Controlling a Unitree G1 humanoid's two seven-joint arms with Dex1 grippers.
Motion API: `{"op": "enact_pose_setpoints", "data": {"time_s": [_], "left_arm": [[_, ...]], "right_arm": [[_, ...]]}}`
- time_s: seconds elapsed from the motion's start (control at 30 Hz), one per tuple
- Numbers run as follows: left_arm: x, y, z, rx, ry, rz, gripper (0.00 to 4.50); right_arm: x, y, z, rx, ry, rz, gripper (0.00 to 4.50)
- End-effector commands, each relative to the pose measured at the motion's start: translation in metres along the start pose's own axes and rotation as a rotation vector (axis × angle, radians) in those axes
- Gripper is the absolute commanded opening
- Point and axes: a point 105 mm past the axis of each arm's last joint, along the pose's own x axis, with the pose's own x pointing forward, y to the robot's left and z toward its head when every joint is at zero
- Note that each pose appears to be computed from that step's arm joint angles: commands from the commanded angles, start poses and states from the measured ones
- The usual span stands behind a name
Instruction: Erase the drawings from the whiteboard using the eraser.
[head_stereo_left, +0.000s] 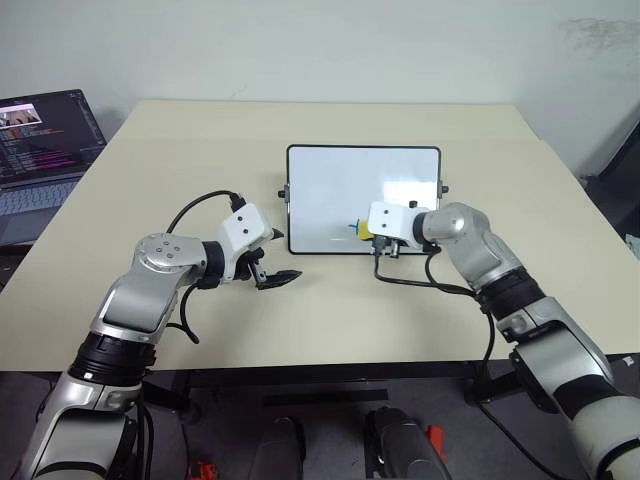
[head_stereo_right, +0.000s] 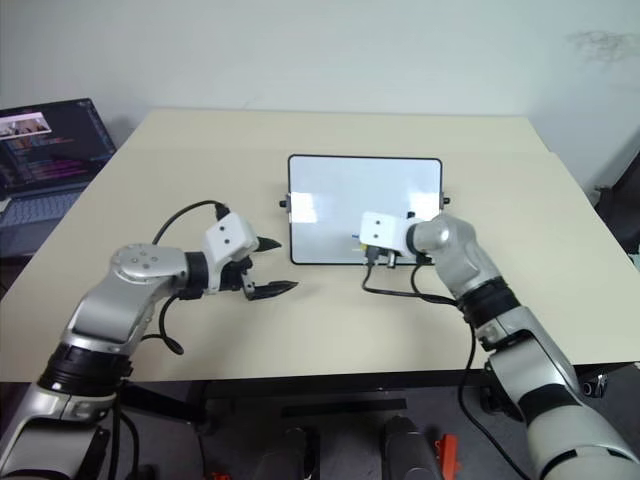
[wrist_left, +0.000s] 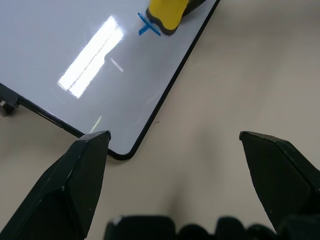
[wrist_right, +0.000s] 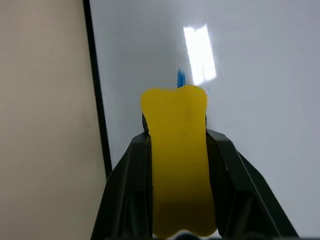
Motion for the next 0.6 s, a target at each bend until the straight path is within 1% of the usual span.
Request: {"op": "enact_pose_setpoints", "data": {"time_s": [0.03, 0.2, 0.33, 0.4, 0.47, 0.53, 0.6], "left_arm": [[-0.002, 0.002, 0.012, 0.037, -0.028, 0.019, 4.5], [0.0, 0.002, 0.012, 0.035, -0.031, 0.019, 4.5], [0.0, 0.003, 0.011, 0.034, -0.029, 0.022, 4.5], [0.0, 0.003, 0.011, 0.034, -0.028, 0.021, 4.5], [0.0, 0.004, 0.011, 0.034, -0.026, 0.022, 4.5], [0.0, 0.004, 0.011, 0.035, -0.025, 0.022, 4.5], [0.001, 0.005, 0.011, 0.036, -0.027, 0.022, 4.5]], "right_arm": [[0.002, -0.011, 0.013, -0.013, -0.005, -0.043, 1.09], [0.009, -0.004, 0.021, -0.024, -0.004, -0.039, 1.09], [0.007, -0.002, 0.009, -0.001, 0.034, -0.049, 1.09], [0.003, -0.003, -0.003, 0.008, 0.065, -0.06, 1.09], [-0.005, -0.004, -0.025, 0.021, 0.116, -0.065, 1.09], [-0.011, -0.004, -0.037, 0.03, 0.145, -0.068, 1.09], [-0.021, -0.006, -0.056, 0.039, 0.19, -0.075, 1.09]]}}
